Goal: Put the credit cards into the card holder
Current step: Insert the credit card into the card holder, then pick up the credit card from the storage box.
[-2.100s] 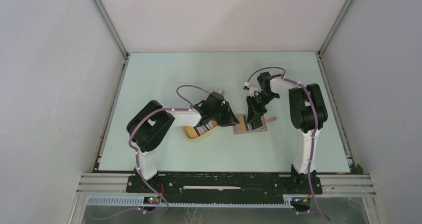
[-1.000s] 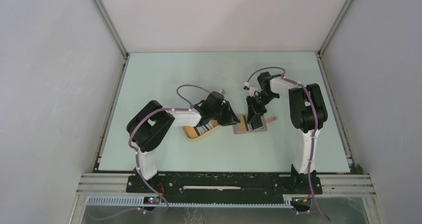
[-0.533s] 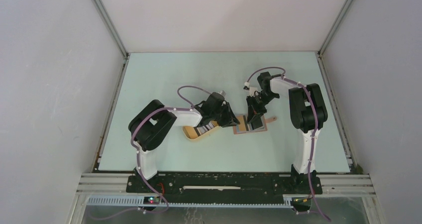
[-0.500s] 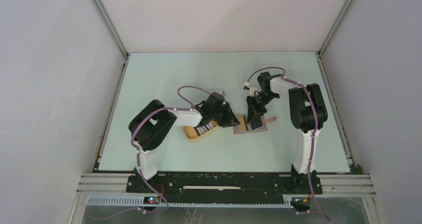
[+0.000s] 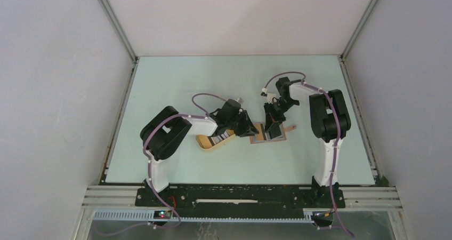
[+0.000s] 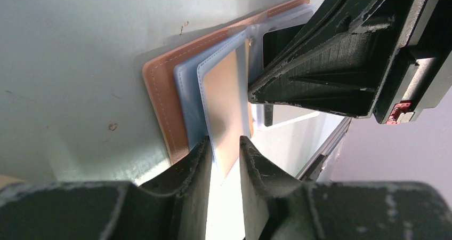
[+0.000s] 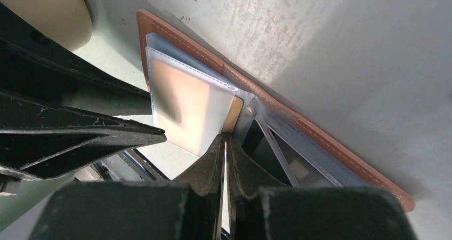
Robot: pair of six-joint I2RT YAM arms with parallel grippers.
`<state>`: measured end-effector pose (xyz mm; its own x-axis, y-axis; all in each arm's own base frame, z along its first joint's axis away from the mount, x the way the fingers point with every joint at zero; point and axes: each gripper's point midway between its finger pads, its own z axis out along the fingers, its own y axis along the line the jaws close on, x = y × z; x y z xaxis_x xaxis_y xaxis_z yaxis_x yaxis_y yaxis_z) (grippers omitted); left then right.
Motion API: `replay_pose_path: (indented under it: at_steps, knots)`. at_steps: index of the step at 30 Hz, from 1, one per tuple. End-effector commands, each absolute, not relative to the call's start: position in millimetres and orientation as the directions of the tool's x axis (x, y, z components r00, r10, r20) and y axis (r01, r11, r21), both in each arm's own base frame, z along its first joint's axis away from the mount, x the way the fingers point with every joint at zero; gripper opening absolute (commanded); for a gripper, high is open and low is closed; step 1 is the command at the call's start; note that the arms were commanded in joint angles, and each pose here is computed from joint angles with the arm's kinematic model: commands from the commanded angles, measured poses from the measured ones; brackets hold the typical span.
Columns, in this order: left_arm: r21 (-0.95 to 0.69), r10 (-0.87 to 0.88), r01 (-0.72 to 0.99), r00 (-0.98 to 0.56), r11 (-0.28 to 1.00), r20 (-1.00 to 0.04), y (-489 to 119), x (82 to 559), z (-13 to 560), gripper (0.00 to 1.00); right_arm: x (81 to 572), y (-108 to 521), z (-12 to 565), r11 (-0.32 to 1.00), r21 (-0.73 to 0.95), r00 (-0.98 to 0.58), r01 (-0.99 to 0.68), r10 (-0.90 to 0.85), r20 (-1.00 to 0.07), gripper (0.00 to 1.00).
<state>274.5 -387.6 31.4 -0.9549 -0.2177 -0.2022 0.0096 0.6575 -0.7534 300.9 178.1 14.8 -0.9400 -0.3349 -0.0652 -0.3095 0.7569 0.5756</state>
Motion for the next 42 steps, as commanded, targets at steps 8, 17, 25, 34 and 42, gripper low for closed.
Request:
replay_pose_path:
  at_steps: [8,17,25,34,42]
  knots:
    - [-0.823,-0.231,0.067,-0.944,0.563,-0.235,-407.3,287.1,64.4,0.31,316.3,176.6,46.5,0.698,0.623,-0.934,-0.353,-0.308,-0.183,0.14]
    - [-0.86,-0.219,0.111,-0.943,0.499,-0.249,-421.3,289.0,84.1,0.31,328.4,152.9,94.7,0.611,0.694,-0.924,-0.381,-0.215,-0.317,0.14]
    - [-0.878,-0.11,0.165,-0.965,0.449,-0.237,-466.4,283.8,94.4,0.34,338.3,120.6,131.1,0.597,0.691,-0.895,-0.408,-0.111,-0.432,0.14]
    - [-0.877,-0.034,0.199,-0.971,0.437,-0.238,-489.6,283.3,96.1,0.36,337.8,94.6,166.0,0.61,0.657,-0.842,-0.442,-0.029,-0.539,0.14]
    - [-0.831,-0.057,0.323,-0.92,0.454,-0.389,-471.4,299.8,128.3,0.36,331.1,94.8,221.9,0.61,0.564,-0.733,-0.557,-0.04,-0.68,0.15]
